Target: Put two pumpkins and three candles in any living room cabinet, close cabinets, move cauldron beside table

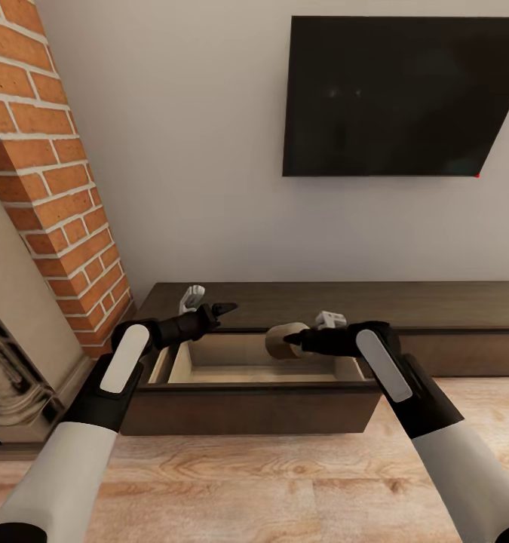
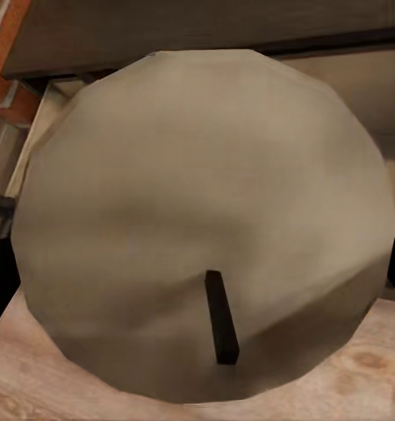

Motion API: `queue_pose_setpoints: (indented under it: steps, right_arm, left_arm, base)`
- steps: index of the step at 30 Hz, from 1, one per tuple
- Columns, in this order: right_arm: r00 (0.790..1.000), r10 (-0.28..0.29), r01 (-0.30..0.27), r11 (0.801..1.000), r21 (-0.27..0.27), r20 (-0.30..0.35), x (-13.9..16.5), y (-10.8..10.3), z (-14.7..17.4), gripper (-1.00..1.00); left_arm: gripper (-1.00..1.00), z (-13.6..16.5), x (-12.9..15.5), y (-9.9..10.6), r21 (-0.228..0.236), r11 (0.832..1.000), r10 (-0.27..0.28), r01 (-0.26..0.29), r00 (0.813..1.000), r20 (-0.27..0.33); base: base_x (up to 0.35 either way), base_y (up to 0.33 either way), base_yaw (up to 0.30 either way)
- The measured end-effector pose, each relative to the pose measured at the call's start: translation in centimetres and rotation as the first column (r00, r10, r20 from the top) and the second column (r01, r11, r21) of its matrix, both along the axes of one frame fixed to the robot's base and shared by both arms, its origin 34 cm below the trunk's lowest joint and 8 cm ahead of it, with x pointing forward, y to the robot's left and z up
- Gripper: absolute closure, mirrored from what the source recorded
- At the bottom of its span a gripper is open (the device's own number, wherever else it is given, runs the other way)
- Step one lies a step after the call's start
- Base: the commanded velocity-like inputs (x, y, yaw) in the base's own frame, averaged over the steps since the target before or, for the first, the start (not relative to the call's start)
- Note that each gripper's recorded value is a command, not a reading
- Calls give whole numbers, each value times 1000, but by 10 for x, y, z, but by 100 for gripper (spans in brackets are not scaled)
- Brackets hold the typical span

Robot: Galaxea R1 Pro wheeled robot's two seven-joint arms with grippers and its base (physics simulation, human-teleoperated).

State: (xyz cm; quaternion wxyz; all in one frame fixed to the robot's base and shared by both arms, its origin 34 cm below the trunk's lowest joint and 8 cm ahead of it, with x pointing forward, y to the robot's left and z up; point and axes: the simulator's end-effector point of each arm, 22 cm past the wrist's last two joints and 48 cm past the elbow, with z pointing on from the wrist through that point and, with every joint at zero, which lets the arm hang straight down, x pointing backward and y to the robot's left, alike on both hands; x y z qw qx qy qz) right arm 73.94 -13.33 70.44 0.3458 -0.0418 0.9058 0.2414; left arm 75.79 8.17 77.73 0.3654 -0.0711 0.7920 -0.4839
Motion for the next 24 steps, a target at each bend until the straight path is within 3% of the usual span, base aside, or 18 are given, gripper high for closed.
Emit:
queue_pose_setpoints:
  steps: [3, 5, 8, 10, 14, 19, 24]
  right_arm:
    - [1000, -19, 19, 1000, -9, -4, 2, -5, -3, 100]
    - [998, -66, 65, 995, -80, -2, 6, -20, -10, 100]
    - [989, -148, 147, 967, -208, 12, 11, -51, -19, 100]
    - [985, -170, 167, 960, -224, 9, 12, -56, -22, 100]
    - [972, -233, 214, 925, -315, -23, 8, -81, -44, 100]
    - [966, -252, 219, 910, -352, -50, 4, -89, -58, 100]
    - [972, -212, 157, 903, -400, -97, -8, -79, -84, 100]
  left_arm:
    - [-100, 0, 0, -1, -4, 1000, 0, 0, 1000, -1]
    - [-100, 1, 0, -2, -6, 1000, -1, 1, 1000, 0]
    - [-100, 1, 0, -1, -7, 1000, -2, 2, 1000, 1]
    - [-100, 1, 0, -1, -8, 1000, -2, 2, 1000, 1]
    - [-100, 1, 0, -2, -8, 1000, -4, 4, 1000, 0]
    - [-100, 1, -1, -3, -9, 1000, -5, 5, 1000, 0]
    - [-100, 1, -1, -3, -10, 1000, -5, 5, 1000, 0]
  base:
    - [8, 0, 0]
    - [134, -38, 0]
    - [263, -76, 0]
    - [300, -87, 0]
    - [316, -92, 0]
    - [321, -94, 0]
    - [165, -60, 0]
